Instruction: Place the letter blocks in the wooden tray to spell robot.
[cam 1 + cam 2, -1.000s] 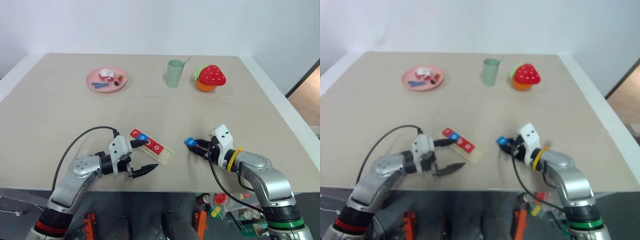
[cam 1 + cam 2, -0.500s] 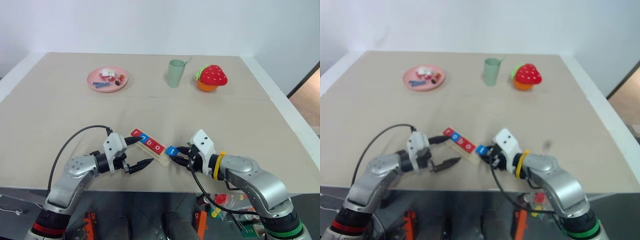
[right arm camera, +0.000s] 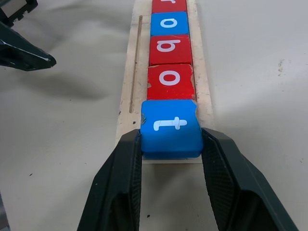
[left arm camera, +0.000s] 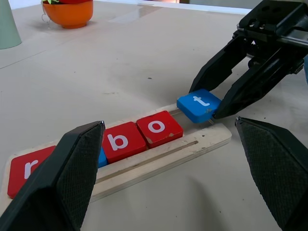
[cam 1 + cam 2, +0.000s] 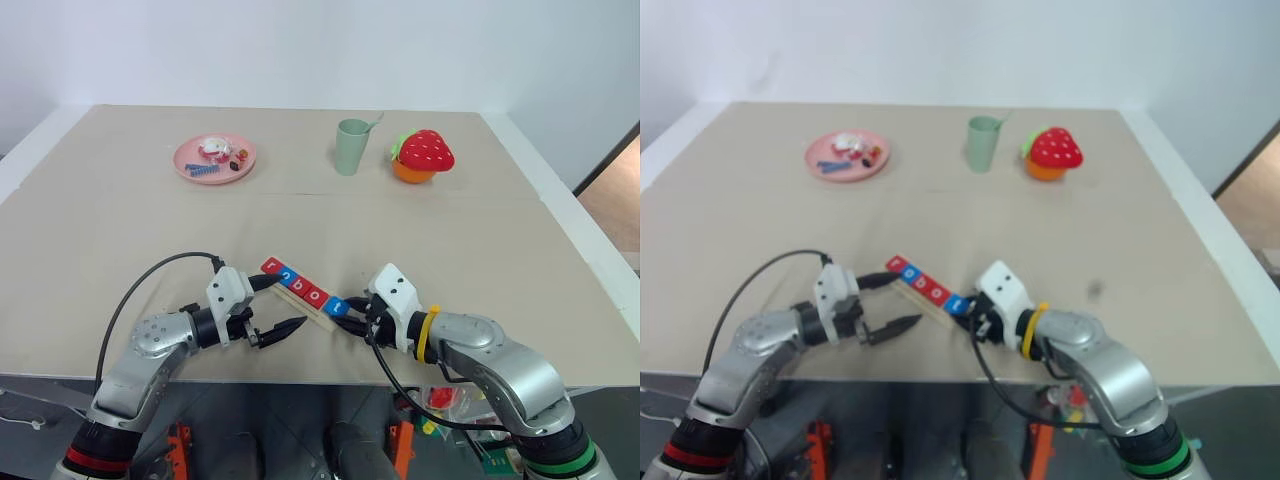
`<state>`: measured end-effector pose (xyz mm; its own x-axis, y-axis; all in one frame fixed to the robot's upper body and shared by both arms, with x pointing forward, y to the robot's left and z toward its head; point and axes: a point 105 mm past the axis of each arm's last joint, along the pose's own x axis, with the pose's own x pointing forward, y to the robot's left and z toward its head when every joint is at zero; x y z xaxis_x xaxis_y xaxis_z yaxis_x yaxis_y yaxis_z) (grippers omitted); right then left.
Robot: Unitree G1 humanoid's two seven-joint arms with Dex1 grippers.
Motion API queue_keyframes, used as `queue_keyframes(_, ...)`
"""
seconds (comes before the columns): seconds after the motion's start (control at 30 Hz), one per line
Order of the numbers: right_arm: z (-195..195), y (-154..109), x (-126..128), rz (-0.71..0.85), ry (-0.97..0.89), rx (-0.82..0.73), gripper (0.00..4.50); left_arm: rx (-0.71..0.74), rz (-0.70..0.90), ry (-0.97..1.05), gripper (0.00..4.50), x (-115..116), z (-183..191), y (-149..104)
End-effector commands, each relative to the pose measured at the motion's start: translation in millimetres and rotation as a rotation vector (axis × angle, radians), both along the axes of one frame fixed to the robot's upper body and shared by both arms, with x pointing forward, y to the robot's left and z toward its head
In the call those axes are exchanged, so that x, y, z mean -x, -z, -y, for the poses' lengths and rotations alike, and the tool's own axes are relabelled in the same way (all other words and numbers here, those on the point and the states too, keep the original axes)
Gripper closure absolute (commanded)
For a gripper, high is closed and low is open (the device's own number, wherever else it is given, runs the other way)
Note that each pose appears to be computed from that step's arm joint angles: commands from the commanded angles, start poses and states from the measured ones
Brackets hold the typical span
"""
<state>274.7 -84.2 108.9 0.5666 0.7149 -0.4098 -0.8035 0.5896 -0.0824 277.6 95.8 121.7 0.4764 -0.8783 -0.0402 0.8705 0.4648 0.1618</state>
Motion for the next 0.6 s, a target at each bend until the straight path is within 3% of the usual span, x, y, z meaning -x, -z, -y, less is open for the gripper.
queue_keyframes(0.03,-4.1,-7.6,-3.6,0.041,-0.006,-0.006,3.25,0.013,0.03,0.01,0.0,3.0,3.1,-8.8)
queue_keyframes(0.6,-7.8,-1.6,-8.1,0.035,0.007,-0.003,3.25,0.012,0.024,0.006,0.0,4.1,5.9,-10.2)
